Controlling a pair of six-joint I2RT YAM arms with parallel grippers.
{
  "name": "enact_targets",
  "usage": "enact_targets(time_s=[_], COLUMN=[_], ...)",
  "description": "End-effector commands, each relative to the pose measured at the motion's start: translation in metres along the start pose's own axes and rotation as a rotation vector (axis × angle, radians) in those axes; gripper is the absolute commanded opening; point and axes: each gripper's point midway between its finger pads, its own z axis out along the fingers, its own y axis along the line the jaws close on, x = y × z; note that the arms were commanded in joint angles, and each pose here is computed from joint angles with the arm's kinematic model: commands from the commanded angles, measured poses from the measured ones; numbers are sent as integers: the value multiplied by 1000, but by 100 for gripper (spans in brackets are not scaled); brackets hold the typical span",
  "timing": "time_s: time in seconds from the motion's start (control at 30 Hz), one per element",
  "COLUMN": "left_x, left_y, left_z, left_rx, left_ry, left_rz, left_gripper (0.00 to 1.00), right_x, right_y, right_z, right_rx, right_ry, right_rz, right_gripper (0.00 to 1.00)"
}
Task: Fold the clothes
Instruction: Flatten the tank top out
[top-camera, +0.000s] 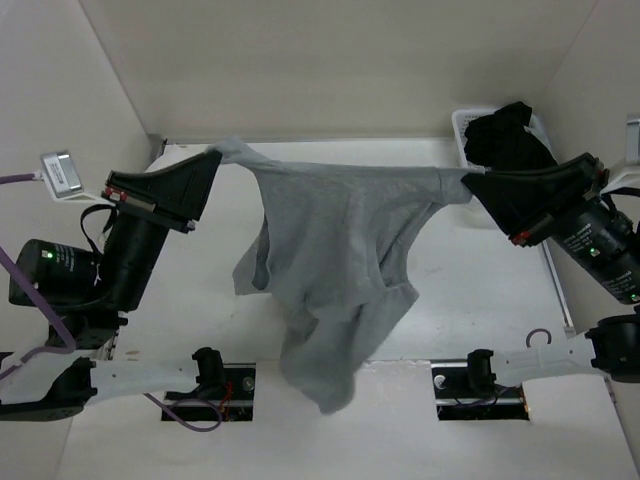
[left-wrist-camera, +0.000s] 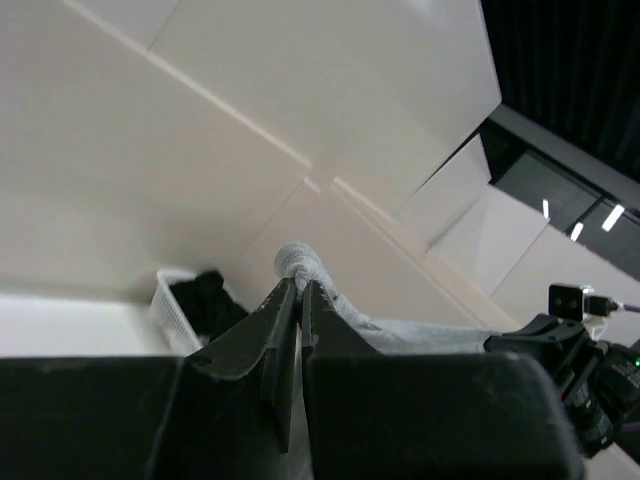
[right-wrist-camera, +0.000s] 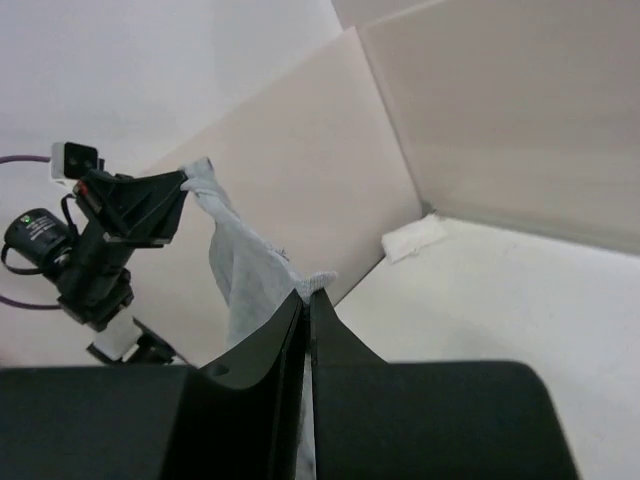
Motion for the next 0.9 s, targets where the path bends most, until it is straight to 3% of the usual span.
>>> enact_targets(time_s=[0.0,0.1,0.23,0.33,0.37,0.4,0.47,0.53,0.63,0.67,0.77,0.8,0.87], left_x=[-61,-71,-30,47,53,84,110,124,121,123,131,139,154], left_y=[-27,-26,2,89,99,161,219,297,362,377,388,387,390], left_z=[20,35,63,107,110,131,150,183,237,252,266,255,225], left_rx=[21,-37,-150,-308,-319,-387,-441,-532,-625,-646,-658,-664,-686], left_ry=[-185,-240,-243,-157,-146,-66,19,75,92,113,183,208,229], left_rz=[79,168,338,488,492,488,440,408,433,430,435,444,437], left_gripper=[0,0,3,3,3,3,3,3,5,8,35,41,46], right_x=[-33,-31,11,81,87,105,129,147,145,142,149,158,190], right_y=[3,-4,-48,-144,-154,-192,-248,-301,-374,-392,-413,-409,-395], right_z=[10,25,65,136,141,161,187,218,255,262,257,251,228], right_rx=[15,78,202,274,282,326,414,483,605,636,696,699,694], right_ry=[-78,-112,-77,73,86,126,178,227,251,246,253,269,283], right_rz=[-153,-205,-253,-145,-137,-110,-90,-60,-7,10,20,10,1], right_gripper=[7,8,8,7,7,7,7,5,5,11,51,56,57])
